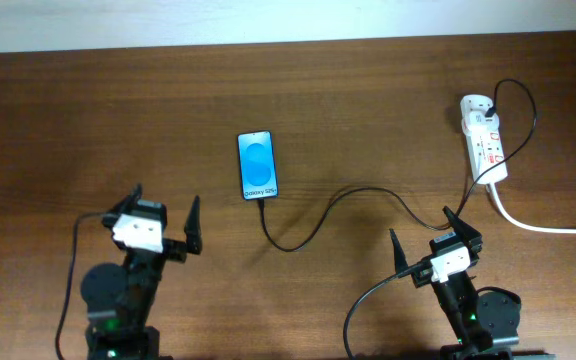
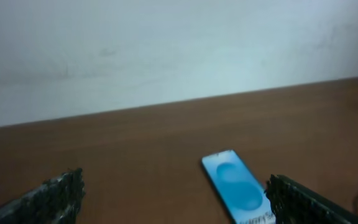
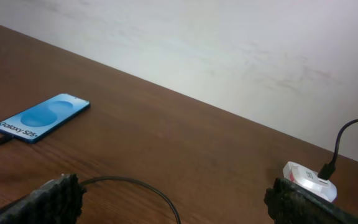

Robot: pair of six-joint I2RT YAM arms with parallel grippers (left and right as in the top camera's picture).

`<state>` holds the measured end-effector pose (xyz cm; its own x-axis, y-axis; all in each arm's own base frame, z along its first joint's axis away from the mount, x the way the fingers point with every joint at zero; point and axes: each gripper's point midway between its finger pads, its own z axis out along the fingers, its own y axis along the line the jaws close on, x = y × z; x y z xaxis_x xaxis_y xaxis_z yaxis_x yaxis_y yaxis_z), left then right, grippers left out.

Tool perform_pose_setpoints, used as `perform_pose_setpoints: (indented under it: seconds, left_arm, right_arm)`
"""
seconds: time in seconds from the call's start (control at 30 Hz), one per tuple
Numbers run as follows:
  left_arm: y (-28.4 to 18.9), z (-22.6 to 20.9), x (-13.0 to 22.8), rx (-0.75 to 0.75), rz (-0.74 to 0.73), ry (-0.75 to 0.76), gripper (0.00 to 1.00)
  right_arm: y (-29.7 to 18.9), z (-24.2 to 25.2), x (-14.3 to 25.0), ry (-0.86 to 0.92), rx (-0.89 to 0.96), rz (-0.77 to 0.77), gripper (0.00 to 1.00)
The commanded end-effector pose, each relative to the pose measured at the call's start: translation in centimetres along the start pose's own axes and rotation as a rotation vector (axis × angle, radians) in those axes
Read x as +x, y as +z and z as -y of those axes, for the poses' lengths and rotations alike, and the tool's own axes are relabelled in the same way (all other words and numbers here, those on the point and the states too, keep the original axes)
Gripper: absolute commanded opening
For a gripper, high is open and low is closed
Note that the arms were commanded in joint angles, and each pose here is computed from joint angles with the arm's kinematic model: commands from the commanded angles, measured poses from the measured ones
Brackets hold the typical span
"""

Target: Plug charger to phone and switch on socket

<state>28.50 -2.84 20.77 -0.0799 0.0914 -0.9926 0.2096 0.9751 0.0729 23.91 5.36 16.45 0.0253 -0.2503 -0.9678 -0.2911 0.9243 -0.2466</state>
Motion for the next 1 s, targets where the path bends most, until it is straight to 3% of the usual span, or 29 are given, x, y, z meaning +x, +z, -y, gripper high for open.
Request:
perform_pose_setpoints:
  seconds: [0.0,0.23,0.6,0.97]
  left_arm:
    - [-0.9,0.4,1.1,-0.003,0.027,0.083,0.99]
    - [-2.3,0.2,3.4,-0.053,0.067,0.101,0.99]
    - [-3.3,-0.2,6.3,-0.092,-0.030,0.079,0.99]
    - [-3.7,-0.2,5.1,-0.101,0.024,0.091,0.99]
  right_arm:
    - [0.0,-0.3,0.2,0.007,-0.015,0.002,0.98]
    - [0.0,-0.3,0.2,0.007,-0.015,0.002,0.98]
    - [0.0,-0.3,0.2,0.007,-0.015,0.002,0.98]
    - [0.0,-0.3,0.2,0.007,-0.015,0.002,0.98]
